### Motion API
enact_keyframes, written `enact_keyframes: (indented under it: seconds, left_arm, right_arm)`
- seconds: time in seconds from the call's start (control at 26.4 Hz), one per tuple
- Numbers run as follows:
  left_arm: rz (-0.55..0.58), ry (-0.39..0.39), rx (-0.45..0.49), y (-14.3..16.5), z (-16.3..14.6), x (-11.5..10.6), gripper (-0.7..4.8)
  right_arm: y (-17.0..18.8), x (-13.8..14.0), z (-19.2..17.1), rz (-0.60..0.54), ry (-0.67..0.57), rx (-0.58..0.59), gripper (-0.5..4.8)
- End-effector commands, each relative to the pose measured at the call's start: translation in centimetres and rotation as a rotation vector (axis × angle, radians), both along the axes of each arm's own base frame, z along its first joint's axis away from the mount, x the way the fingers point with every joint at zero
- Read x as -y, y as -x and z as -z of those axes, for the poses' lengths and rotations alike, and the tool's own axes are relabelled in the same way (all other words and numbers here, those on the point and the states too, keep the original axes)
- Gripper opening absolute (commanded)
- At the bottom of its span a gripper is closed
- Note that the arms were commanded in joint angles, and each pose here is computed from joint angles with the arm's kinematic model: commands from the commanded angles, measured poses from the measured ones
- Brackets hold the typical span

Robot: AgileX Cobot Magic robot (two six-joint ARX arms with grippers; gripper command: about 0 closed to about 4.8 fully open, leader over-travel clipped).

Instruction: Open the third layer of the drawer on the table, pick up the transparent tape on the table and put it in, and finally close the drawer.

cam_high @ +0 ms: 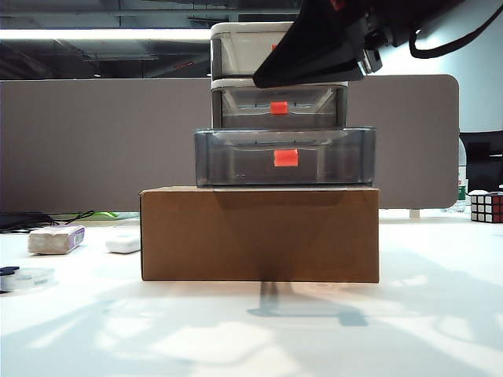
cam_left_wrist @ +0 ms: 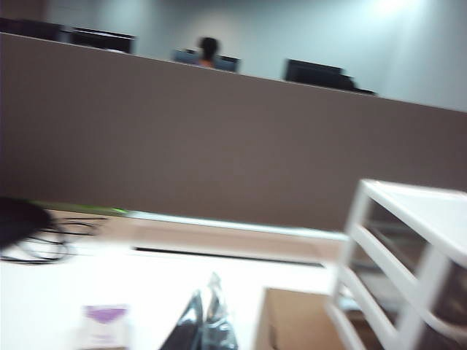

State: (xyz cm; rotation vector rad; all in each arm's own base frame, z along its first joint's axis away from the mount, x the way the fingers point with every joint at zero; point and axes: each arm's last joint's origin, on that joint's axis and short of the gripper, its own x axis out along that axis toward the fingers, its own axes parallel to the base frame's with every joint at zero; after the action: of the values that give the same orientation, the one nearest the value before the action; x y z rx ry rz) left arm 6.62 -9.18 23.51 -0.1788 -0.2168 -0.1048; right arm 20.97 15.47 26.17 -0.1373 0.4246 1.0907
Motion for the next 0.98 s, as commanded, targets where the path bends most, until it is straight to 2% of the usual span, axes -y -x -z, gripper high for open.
enact_keyframes:
  seconds: [0.04,0.15,0.26,0.3,0.38,0.53,0.6,0.72,0.76,0.79,0.87,0.91,0.95,0.98]
  left_arm:
    - [0.214,-0.075,-0.087,-1.8,2.1,0.4,-0.06]
    - [0.261,-0.045,-0.186,-3.4,3.2,-0.7,-0.06]
    - [0.285,-0.006,-0.243,-4.9,3.7,-2.6,-0.06]
    - [0.294,0.018,-0.259,-5.4,3.8,-3.5,-0.06]
    - [0.289,0.109,-0.302,-6.5,4.0,-6.7,-0.06]
    - [0.310,0.154,-0.350,-6.7,4.5,-9.4,-0.06]
    - [0.279,0.178,-0.386,-6.6,4.9,-10.3,0.01]
    - [0.341,0.215,-0.417,-6.3,5.1,-10.9,0.55]
    - [0.343,0.224,-0.412,-6.3,5.1,-10.9,0.57]
    - [0.334,0.207,-0.400,-6.3,5.0,-11.0,0.57]
    - [0.338,0.081,-0.373,-6.4,5.1,-10.8,0.60]
    - [0.367,-0.079,-0.341,-6.4,5.4,-10.5,1.33]
    - [0.376,-0.186,-0.323,-6.4,5.8,-10.3,2.47]
    - [0.372,-0.220,-0.324,-6.5,6.0,-10.2,2.94]
  right_arm:
    - [0.1,-0.2,-0.4,-0.008,-0.015,0.013,-0.05]
    - [0.2,-0.1,-0.3,-0.008,-0.007,0.001,-0.05]
    - [0.2,-0.1,-0.1,-0.008,0.002,-0.013,-0.05]
    - [0.3,-0.1,-0.1,-0.008,0.007,-0.019,-0.05]
    - [0.3,-0.1,0.0,-0.008,0.012,-0.026,-0.05]
    - [0.3,-0.1,0.0,-0.008,0.008,-0.020,-0.05]
    - [0.2,-0.1,0.0,-0.008,0.006,-0.018,-0.05]
    - [0.2,-0.1,0.0,-0.007,0.007,-0.019,-0.05]
    - [0.3,-0.1,0.0,-0.008,0.008,-0.021,-0.05]
    - [0.3,-0.1,0.0,-0.008,0.008,-0.021,-0.05]
    - [0.3,-0.2,0.1,-0.012,0.012,-0.025,-0.05]
    - [0.3,-0.1,0.1,-0.012,0.013,-0.026,-0.05]
    - [0.3,-0.2,0.1,-0.012,0.012,-0.026,-0.05]
    - [0.3,-0.2,0.1,-0.013,0.013,-0.027,-0.05]
